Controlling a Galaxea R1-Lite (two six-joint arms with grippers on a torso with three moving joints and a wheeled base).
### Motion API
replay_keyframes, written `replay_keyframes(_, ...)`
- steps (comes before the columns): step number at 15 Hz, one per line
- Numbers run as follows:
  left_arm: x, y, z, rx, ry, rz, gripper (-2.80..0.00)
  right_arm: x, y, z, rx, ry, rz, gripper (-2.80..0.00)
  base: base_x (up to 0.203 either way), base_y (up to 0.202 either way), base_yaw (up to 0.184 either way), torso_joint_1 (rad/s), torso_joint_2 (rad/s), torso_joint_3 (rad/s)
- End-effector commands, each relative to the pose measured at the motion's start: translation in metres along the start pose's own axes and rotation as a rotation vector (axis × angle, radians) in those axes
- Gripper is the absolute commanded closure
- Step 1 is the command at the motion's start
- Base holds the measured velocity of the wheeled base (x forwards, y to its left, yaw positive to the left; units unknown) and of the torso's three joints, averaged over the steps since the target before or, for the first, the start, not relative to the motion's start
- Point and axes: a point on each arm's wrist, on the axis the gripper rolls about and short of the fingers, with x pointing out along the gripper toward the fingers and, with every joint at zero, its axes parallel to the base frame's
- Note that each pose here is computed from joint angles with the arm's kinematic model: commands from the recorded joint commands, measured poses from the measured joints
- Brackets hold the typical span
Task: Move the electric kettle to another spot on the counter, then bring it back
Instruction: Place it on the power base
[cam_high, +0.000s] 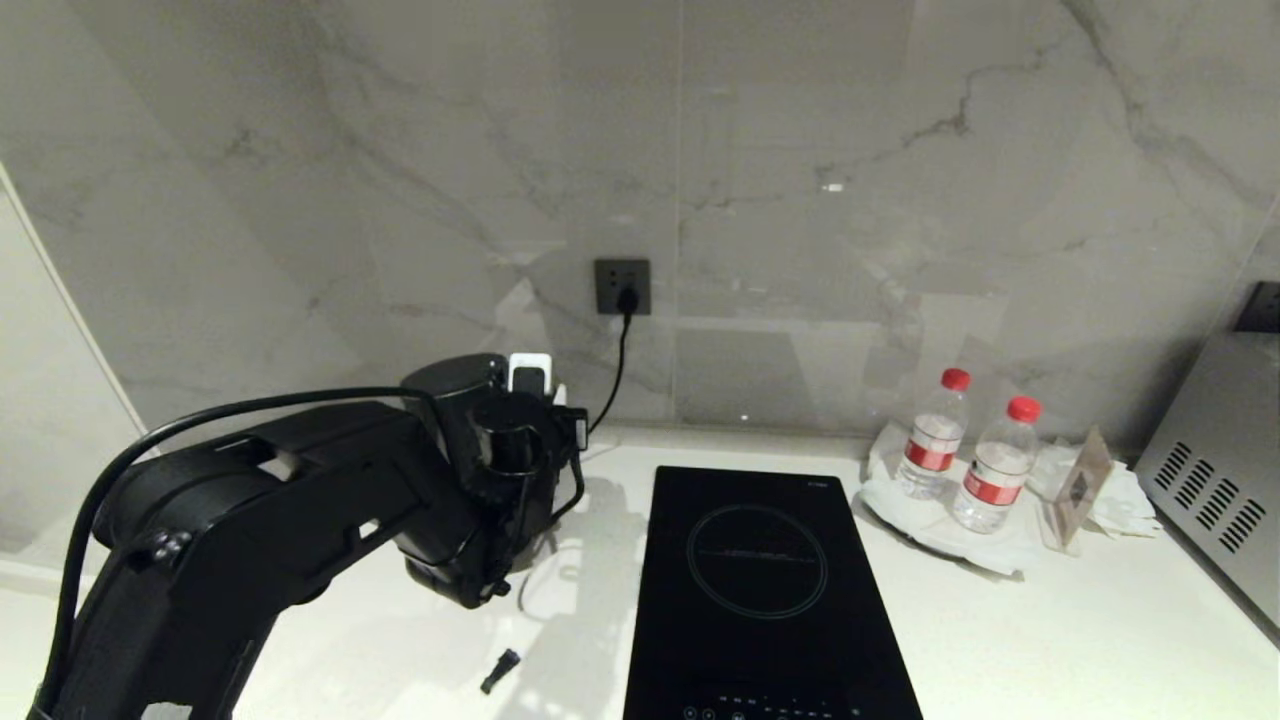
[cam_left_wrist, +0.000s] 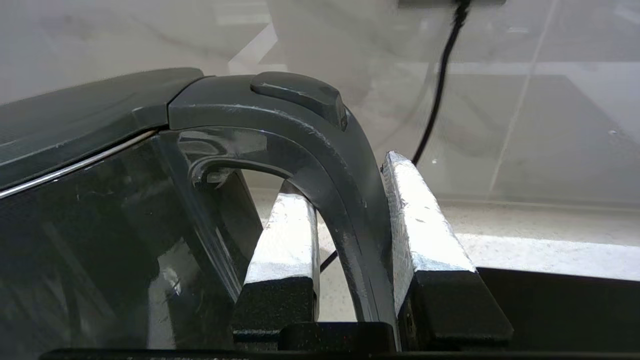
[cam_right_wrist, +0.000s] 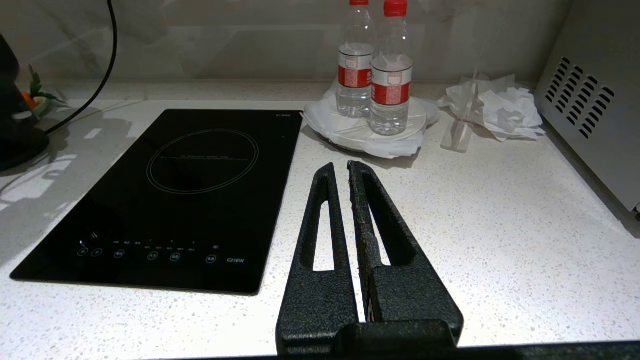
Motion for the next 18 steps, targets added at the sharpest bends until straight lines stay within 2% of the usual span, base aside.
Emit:
replay_keyframes(1,0.004,-0.001,-0.017,0.013,0.023,0.002,0.00,0.000,0.000,0.000,0.000,0.000,0.000,0.00,0.000,0.000,0.000,0.000,0.00,0.000)
replay_keyframes(6,0.012,-0.002,-0.032,0.018,0.034,0.015,0.00,0.000,0.000,0.000,0.000,0.000,0.000,0.00,0.000,0.000,0.000,0.000,0.00,0.000)
replay_keyframes(18,0.016,0.009,-0.041,0.028,0.054,0.040,0.00,0.000,0.000,0.000,0.000,0.000,0.000,0.00,0.000,0.000,0.000,0.000,0.00,0.000)
